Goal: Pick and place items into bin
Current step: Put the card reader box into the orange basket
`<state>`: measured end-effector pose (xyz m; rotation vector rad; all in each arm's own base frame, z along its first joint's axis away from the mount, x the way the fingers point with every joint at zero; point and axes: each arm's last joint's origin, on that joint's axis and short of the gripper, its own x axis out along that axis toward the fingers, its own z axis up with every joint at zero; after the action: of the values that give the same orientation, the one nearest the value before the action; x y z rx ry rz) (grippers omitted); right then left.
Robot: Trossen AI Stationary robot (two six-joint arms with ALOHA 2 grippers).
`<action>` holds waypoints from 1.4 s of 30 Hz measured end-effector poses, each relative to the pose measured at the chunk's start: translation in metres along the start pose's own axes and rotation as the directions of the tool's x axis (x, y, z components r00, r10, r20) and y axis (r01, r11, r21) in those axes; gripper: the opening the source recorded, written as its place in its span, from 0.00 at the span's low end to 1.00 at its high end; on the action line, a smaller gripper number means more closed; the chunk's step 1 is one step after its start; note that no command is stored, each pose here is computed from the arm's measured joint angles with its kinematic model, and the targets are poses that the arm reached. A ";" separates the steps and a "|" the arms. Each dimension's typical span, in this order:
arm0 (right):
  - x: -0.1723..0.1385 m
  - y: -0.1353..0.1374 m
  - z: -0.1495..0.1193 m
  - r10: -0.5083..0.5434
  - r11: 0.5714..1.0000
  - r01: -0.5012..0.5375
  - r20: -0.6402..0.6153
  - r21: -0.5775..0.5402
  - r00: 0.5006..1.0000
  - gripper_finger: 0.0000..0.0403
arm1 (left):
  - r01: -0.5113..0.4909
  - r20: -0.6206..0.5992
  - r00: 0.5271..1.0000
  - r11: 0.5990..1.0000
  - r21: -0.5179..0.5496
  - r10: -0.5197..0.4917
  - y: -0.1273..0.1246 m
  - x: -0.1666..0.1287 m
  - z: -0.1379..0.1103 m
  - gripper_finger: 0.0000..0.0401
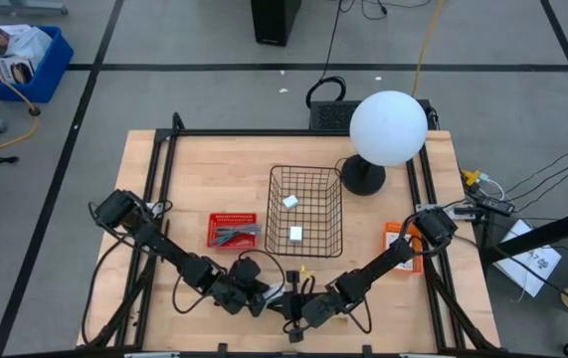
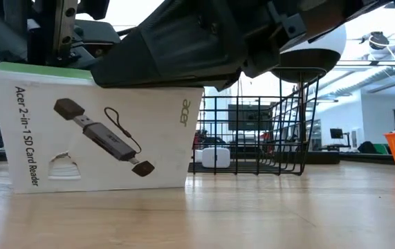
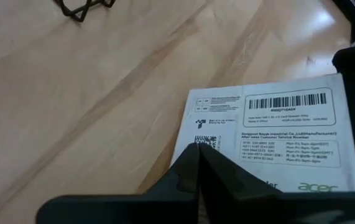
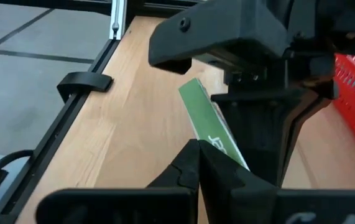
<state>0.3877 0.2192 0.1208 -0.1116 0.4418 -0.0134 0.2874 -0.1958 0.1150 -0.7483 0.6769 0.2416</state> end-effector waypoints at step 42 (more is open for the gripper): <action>0.009 -0.012 0.004 0.051 0.991 -0.048 0.022 -0.121 0.998 0.06 | -0.038 0.091 0.995 0.997 0.073 0.032 -0.005 -0.018 0.012 0.08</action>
<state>0.3975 0.2069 0.1219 -0.2192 0.4202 0.0640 0.2815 -0.1909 0.1359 -0.6508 0.6107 0.2792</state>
